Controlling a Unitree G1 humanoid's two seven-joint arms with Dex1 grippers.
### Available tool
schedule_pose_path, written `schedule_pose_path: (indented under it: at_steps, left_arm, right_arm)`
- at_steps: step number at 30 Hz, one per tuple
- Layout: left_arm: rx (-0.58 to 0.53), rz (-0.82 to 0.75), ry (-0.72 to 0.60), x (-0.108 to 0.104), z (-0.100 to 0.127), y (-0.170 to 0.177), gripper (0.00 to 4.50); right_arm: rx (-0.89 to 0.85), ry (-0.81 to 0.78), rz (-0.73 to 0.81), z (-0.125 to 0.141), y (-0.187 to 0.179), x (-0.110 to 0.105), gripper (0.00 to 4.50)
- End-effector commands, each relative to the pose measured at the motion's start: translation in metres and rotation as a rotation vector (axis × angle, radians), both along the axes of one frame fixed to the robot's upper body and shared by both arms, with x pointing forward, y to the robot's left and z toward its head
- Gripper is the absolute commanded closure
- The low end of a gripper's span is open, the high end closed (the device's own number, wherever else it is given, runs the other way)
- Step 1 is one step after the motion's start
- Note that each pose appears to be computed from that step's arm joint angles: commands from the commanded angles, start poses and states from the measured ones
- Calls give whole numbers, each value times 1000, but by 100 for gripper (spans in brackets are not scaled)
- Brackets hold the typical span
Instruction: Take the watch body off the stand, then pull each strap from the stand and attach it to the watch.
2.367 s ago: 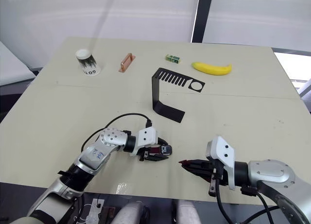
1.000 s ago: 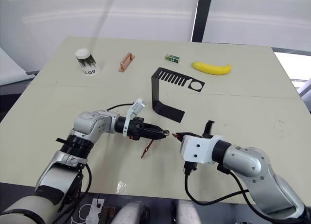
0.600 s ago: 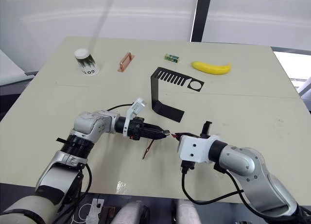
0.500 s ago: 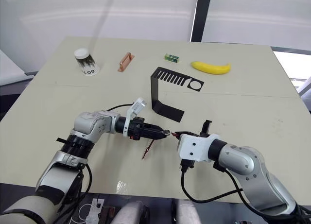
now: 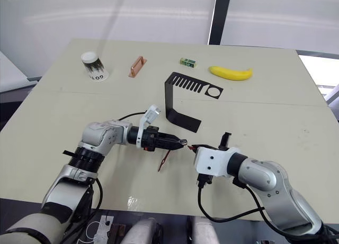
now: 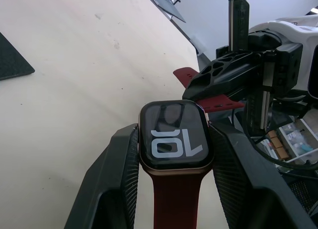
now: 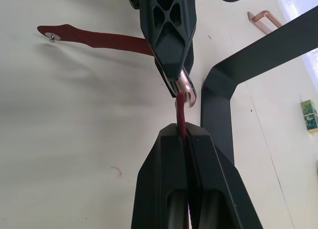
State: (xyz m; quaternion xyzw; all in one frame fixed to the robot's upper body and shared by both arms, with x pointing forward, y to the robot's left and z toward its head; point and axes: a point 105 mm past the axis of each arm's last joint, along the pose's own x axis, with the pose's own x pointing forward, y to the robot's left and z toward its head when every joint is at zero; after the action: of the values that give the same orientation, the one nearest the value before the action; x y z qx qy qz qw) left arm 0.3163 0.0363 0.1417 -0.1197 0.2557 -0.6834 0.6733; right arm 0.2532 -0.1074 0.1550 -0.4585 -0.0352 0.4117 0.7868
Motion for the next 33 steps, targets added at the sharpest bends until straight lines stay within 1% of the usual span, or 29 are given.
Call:
schedule_pose_path:
  at_steps: [1,7,18,33]
  left_arm:
    - [-41,-23,-28,-3,12,-2,290]
    - [-29,-34,-55,-5,9,-2,290]
    - [-34,-27,-52,-4,9,-5,290]
    - [-56,-30,-46,-7,14,-11,290]
  right_arm:
    - [16,-44,12,13,2,-3,450]
    - [26,-53,5,16,2,-2,450]
    - [28,-49,2,17,1,-1,450]
    - [26,-57,0,17,3,2,450]
